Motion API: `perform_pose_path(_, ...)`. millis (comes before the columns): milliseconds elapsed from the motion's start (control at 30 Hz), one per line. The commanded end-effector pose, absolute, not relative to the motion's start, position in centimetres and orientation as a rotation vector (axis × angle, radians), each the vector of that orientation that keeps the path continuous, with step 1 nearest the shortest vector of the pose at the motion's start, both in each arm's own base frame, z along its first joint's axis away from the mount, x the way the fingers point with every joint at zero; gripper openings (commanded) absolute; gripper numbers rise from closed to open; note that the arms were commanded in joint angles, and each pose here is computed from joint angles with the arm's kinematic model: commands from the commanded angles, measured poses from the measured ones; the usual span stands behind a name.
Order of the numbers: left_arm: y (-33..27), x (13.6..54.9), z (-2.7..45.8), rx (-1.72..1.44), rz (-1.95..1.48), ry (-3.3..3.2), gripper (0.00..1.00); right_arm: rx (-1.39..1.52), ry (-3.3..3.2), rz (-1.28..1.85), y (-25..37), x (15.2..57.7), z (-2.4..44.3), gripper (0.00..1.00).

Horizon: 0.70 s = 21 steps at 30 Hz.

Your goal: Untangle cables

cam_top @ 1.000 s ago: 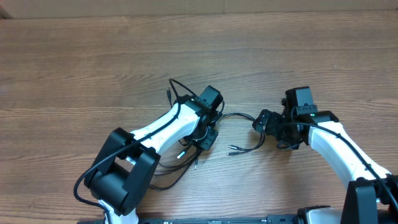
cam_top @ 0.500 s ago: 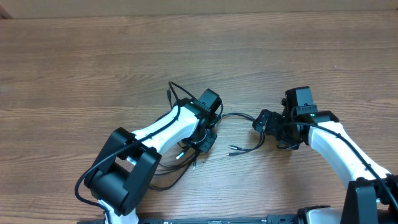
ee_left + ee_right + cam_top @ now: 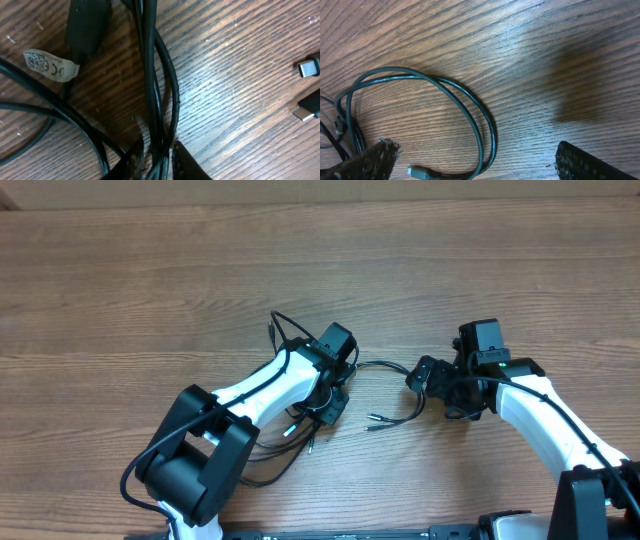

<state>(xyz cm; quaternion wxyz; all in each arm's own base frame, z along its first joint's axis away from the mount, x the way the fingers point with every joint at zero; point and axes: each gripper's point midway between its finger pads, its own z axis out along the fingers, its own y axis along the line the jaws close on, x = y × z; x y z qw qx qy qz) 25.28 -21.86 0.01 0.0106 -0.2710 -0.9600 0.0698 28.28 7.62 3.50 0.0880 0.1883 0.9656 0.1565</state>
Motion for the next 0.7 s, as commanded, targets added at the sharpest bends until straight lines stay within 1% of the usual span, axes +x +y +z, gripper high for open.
perform_pose_path(0, -21.95, 24.64, -0.15, -0.868, 0.229, -2.973, 0.18, 0.556, 2.871, 0.472, 7.60, 28.21, 3.47, 1.00)
perform_pose_path(300, -21.95, 24.64, -0.15, -0.868, 0.229, -2.973, 0.17, 0.557, 2.872, 0.473, 7.60, 28.20, 3.46, 1.00)
perform_pose_path(400, -21.94, 24.64, -0.15, -0.868, 0.228, -2.973, 0.21, 0.556, 2.872, 0.473, 7.60, 28.20, 3.46, 1.00)
perform_pose_path(667, -21.56, 24.16, -0.16, -0.860, 0.212, -2.953, 0.20, 0.557, 2.871, 0.473, 7.60, 28.21, 3.47, 1.00)
